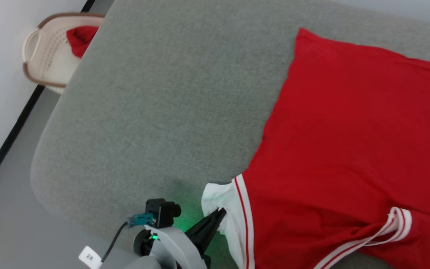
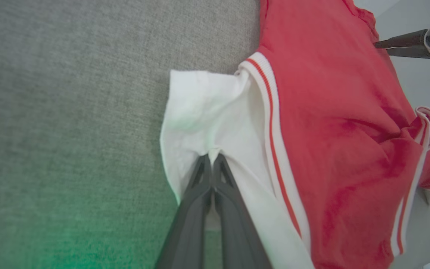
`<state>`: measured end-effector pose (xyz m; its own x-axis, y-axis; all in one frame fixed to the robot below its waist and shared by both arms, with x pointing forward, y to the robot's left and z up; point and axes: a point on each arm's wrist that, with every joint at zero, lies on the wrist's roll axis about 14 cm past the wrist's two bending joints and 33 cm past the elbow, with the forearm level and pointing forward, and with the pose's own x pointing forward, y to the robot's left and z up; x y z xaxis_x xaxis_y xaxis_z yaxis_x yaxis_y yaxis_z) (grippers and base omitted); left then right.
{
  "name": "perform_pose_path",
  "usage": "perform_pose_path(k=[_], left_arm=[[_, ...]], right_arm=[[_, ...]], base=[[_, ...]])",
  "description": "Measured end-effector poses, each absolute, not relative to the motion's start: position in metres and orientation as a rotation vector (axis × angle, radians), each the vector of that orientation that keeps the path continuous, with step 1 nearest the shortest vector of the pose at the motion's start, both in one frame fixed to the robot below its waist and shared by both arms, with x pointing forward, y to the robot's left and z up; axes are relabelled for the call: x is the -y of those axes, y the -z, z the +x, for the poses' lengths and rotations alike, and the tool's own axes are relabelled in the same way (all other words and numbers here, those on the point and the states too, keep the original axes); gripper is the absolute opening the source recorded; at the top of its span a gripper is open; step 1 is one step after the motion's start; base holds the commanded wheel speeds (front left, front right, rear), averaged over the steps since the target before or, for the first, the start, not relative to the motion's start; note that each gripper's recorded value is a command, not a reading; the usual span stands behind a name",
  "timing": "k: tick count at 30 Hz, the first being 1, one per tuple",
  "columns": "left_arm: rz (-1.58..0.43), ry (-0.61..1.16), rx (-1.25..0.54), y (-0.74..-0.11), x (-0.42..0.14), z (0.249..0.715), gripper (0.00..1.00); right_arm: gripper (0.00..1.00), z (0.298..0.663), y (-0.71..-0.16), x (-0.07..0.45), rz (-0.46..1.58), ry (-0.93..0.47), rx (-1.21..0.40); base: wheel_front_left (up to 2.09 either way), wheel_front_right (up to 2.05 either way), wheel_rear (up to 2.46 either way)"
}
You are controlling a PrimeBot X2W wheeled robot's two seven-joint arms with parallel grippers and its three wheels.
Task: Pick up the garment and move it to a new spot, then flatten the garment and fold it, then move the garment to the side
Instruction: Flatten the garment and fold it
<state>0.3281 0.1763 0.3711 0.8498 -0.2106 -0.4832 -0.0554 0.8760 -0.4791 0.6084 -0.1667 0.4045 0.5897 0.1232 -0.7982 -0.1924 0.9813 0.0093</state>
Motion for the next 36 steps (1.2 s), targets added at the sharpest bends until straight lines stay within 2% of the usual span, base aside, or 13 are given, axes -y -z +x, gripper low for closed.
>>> perform_pose_path(k=[5, 6, 7, 14, 21, 27, 36], left_arm=[[-0.513, 0.07, -0.561, -0.367, -0.178, 0.329, 0.0], [-0.514, 0.067, -0.563, -0.366, -0.179, 0.329, 0.0], [-0.515, 0.063, -0.564, -0.365, -0.179, 0.329, 0.0], [-0.519, 0.057, -0.565, -0.361, -0.181, 0.331, 0.0], [-0.506, 0.07, -0.555, -0.363, -0.182, 0.332, 0.0], [-0.49, 0.079, -0.545, -0.366, -0.183, 0.332, 0.0], [-0.459, 0.092, -0.534, -0.374, -0.185, 0.329, 0.0]], right_arm=[[1.0, 0.616, -0.388, 0.158, -0.077, -0.174, -0.984], [0.44, 0.617, -0.385, 0.156, -0.078, -0.173, -0.996], [0.0, 0.619, -0.383, 0.155, -0.083, -0.175, -1.003], [0.0, 0.622, -0.38, 0.148, -0.096, -0.185, -1.003], [0.0, 0.608, -0.395, 0.145, -0.066, -0.208, -0.997], [0.0, 0.579, -0.404, 0.151, -0.064, -0.246, -0.979], [0.0, 0.513, -0.412, 0.177, -0.043, -0.286, -0.952]], base=[[0.0, 0.0, 0.0], [0.0, 0.0, 0.0], [0.0, 0.0, 0.0], [0.0, 0.0, 0.0], [0.0, 0.0, 0.0], [0.0, 0.0, 0.0], [0.0, 0.0, 0.0]])
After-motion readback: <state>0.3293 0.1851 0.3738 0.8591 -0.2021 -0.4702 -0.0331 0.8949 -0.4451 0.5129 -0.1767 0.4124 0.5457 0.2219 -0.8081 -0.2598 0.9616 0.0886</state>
